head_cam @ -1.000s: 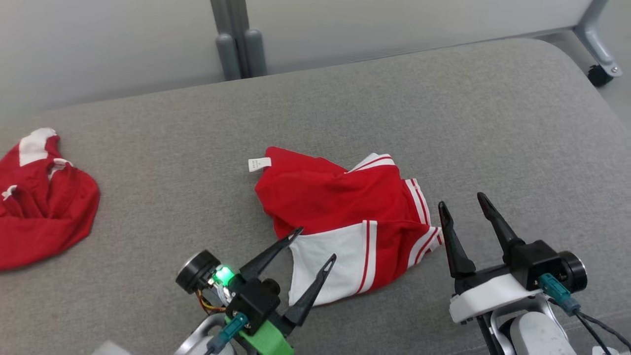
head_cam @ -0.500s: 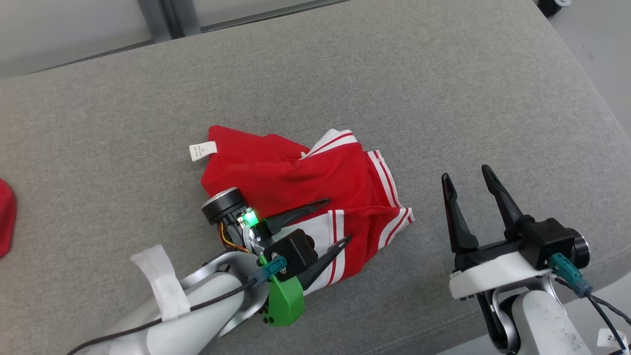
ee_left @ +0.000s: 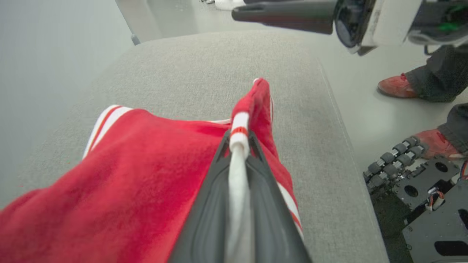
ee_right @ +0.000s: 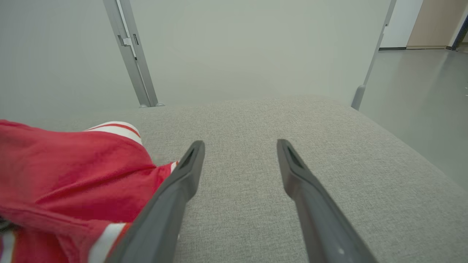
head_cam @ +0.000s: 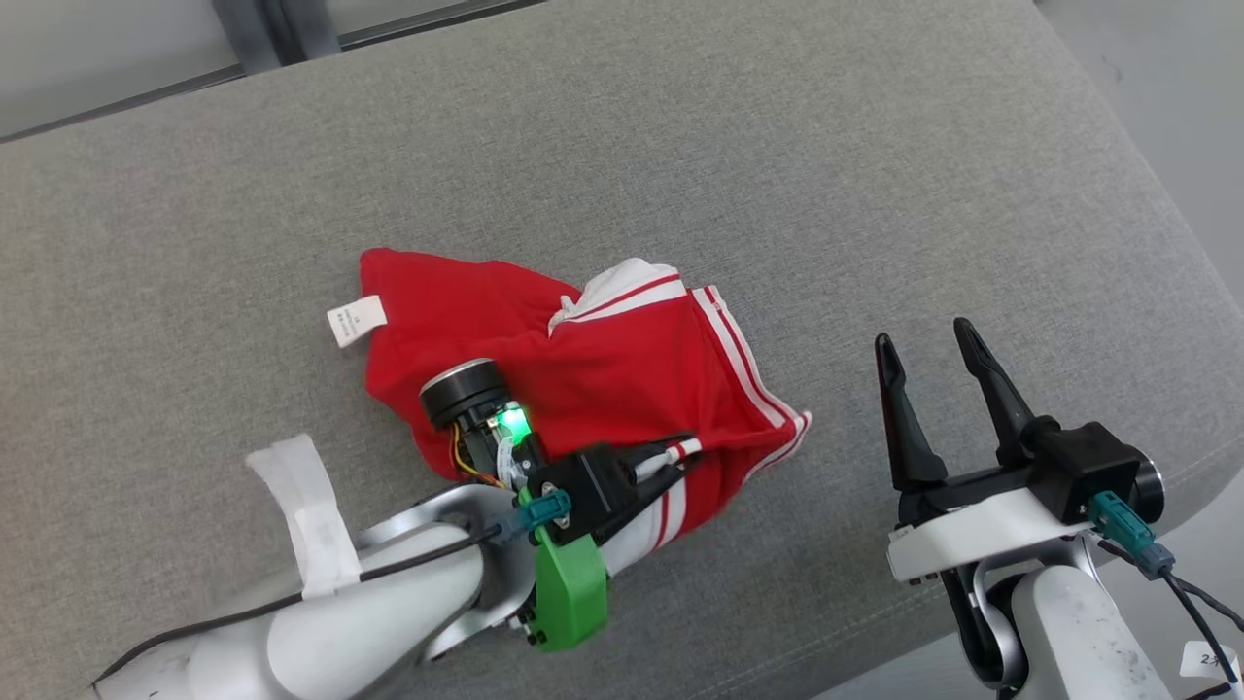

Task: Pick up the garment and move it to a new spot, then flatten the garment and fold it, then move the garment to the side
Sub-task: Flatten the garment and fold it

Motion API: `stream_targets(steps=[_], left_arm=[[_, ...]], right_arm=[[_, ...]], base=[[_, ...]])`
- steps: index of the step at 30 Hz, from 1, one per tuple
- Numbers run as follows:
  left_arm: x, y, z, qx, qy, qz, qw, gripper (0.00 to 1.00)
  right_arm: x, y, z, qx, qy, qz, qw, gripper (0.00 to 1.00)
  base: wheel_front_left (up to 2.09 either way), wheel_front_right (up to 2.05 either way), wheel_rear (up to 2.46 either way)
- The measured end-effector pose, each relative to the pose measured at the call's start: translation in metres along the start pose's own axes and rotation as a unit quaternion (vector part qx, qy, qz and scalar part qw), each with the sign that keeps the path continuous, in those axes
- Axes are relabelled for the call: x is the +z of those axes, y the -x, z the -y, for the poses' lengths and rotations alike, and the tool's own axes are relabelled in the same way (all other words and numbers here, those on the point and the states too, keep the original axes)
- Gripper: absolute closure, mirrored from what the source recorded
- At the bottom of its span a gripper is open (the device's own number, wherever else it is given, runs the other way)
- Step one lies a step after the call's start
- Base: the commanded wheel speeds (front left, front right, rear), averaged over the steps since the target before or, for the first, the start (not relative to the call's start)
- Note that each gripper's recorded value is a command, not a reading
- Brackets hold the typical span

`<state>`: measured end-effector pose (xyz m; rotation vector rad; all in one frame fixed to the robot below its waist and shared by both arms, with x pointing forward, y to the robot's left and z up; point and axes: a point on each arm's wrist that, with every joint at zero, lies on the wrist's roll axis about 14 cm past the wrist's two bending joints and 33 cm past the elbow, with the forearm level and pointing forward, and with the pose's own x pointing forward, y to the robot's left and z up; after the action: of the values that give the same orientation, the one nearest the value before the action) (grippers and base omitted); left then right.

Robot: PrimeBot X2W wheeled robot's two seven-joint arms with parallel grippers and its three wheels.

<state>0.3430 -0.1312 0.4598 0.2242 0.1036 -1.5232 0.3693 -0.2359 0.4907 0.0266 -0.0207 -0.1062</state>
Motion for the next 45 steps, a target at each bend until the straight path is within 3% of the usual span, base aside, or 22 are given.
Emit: stream_targets(steps=[3, 6, 9, 12, 16, 20, 22, 25, 31, 34, 36, 37, 38, 39, 40, 41, 45], left_arm=[[0.035, -0.002, 0.008, -0.018, 0.049, 0.049, 0.997, 1.0], [0.077, -0.003, 0.005, -0.035, 0.065, 0.093, 0.993, 1.0], [0.132, -0.001, -0.013, -0.041, 0.078, 0.149, 0.985, 1.0], [0.19, 0.004, -0.039, -0.033, 0.115, 0.224, 0.967, 1.0], [0.262, 0.014, -0.075, -0.017, 0.178, 0.327, 0.928, 1.0], [0.3, 0.034, -0.128, 0.053, 0.266, 0.42, 0.866, 1.0], [0.288, 0.042, -0.153, 0.1, 0.309, 0.43, 0.842, 1.0], [0.216, 0.045, -0.179, 0.171, 0.413, 0.401, 0.8, 1.0], [0.044, 0.073, -0.174, 0.304, 0.558, 0.331, 0.697, 1.0], [-0.023, 0.104, -0.164, 0.382, 0.583, 0.314, 0.645, 1.0], [-0.046, 0.123, -0.159, 0.42, 0.578, 0.312, 0.626, 1.0], [-0.055, 0.131, -0.155, 0.436, 0.567, 0.308, 0.627, 1.0], [-0.061, 0.136, -0.15, 0.448, 0.557, 0.304, 0.63, 0.93], [-0.064, 0.141, -0.146, 0.457, 0.551, 0.302, 0.63, 0.55], [-0.068, 0.146, -0.142, 0.466, 0.546, 0.303, 0.627, 0.35], [-0.07, 0.151, -0.138, 0.474, 0.541, 0.303, 0.625, 0.0], [-0.064, 0.167, -0.129, 0.495, 0.489, 0.294, 0.655, 0.0]], right_arm=[[0.002, 0.001, -0.002, 0.002, -0.004, 0.004, 1.0, 0.0], [0.004, 0.002, -0.003, 0.003, -0.008, 0.007, 1.0, 0.0], [0.005, 0.002, -0.005, 0.006, -0.012, 0.009, 1.0, 0.0], [0.008, 0.002, -0.003, 0.002, -0.018, 0.012, 1.0, 0.0], [0.01, 0.006, 0.005, -0.01, -0.02, 0.015, 1.0, 0.0], [0.011, 0.01, 0.011, -0.02, -0.021, 0.016, 0.999, 0.0], [0.012, 0.01, 0.013, -0.022, -0.021, 0.017, 0.999, 0.0], [0.012, 0.01, 0.013, -0.023, -0.022, 0.019, 0.999, 0.0], [0.01, 0.006, 0.008, -0.016, -0.024, 0.016, 0.999, 0.0], [0.006, 0.001, -0.001, -0.001, -0.021, 0.012, 1.0, 0.0], [0.005, -0.002, -0.005, 0.006, -0.019, 0.011, 1.0, 0.0], [0.004, -0.004, -0.007, 0.009, -0.018, 0.011, 1.0, 0.0], [0.004, -0.005, -0.009, 0.012, -0.018, 0.011, 1.0, 0.0], [0.004, -0.006, -0.01, 0.015, -0.016, 0.011, 1.0, 0.0], [0.003, -0.008, -0.014, 0.02, -0.016, 0.011, 1.0, 0.0], [0.003, -0.009, -0.018, 0.026, -0.018, 0.01, 0.999, 0.0], [0.002, -0.012, -0.032, 0.046, -0.021, 0.011, 0.999, 0.0]], base=[[0.0, 0.0, 0.0], [0.0, 0.0, 0.0], [0.0, 0.0, 0.0], [0.0, 0.0, 0.0], [0.0, 0.0, 0.0], [0.0, 0.0, 0.0], [0.0, 0.0, 0.0], [0.0, 0.0, 0.0], [0.0, 0.0, 0.0], [0.0, 0.0, 0.0], [0.0, 0.0, 0.0], [0.0, 0.0, 0.0], [0.0, 0.0, 0.0], [0.0, 0.0, 0.0], [0.0, 0.0, 0.0], [0.0, 0.0, 0.0], [0.0, 0.0, 0.0]])
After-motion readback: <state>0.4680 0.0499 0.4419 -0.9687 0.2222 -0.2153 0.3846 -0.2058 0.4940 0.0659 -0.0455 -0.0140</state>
